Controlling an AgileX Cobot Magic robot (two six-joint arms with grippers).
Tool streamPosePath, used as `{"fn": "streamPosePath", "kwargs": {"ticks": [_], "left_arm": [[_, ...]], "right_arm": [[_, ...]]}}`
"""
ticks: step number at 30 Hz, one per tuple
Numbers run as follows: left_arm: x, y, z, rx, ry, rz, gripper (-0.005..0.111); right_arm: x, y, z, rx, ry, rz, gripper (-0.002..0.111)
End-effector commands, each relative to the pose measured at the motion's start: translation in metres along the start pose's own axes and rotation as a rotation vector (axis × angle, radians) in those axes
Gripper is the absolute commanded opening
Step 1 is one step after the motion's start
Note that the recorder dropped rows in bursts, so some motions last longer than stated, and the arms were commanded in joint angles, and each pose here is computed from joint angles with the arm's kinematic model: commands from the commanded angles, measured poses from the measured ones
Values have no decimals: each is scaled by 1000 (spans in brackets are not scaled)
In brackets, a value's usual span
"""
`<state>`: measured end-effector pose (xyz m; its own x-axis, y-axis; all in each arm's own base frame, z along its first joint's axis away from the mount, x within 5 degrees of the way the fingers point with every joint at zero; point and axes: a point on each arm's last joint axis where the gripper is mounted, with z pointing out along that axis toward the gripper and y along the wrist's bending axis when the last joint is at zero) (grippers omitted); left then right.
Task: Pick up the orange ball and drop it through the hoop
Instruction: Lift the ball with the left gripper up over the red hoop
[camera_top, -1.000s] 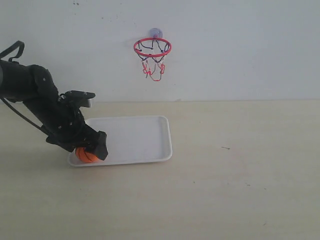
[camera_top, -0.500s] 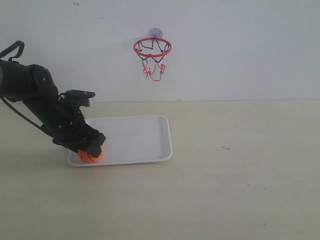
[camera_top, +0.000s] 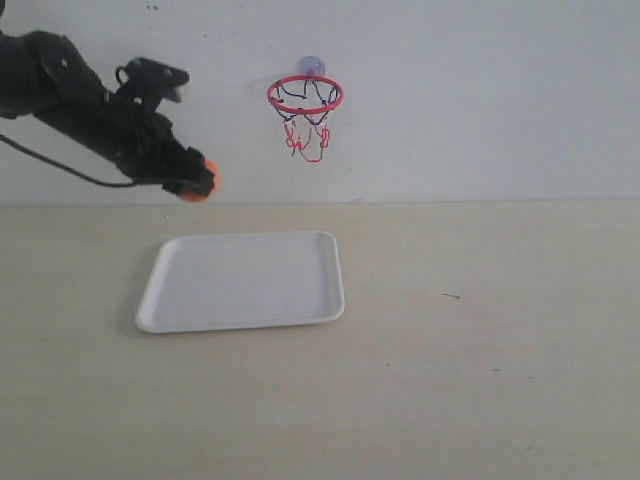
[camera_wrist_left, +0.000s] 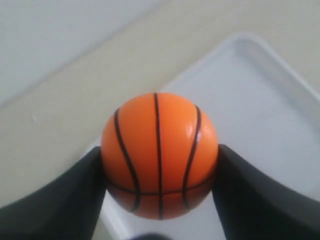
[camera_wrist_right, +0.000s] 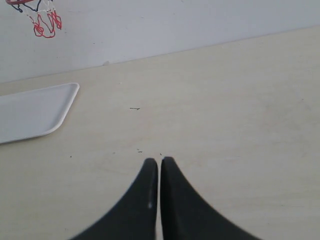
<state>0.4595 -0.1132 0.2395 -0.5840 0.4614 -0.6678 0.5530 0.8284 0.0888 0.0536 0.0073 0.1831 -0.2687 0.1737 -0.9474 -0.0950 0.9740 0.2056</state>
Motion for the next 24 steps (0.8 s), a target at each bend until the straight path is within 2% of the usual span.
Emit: {"fn": "streamPosePath", "kwargs": {"ticks": [1, 6, 10, 13, 18, 24], "left_arm": [[-43, 2, -23, -6, -215, 28, 4], [-70, 8, -26, -2, -334, 14, 4], [-86, 9, -20, 52, -437, -73, 4], [-95, 8, -13, 100, -522, -75, 4], [-103, 9, 1, 149, -647, -107, 4], [-101, 10, 22, 176, -664, -98, 4]], "right_arm": [[-1, 0, 0, 3, -15, -13, 1], [-1, 0, 0, 3, -15, -13, 1], [-1, 0, 0, 3, -15, -13, 1], [-1, 0, 0, 3, -15, -11, 1], [-1, 0, 0, 3, -15, -13, 1], [-1, 0, 0, 3, -15, -13, 1]]}}
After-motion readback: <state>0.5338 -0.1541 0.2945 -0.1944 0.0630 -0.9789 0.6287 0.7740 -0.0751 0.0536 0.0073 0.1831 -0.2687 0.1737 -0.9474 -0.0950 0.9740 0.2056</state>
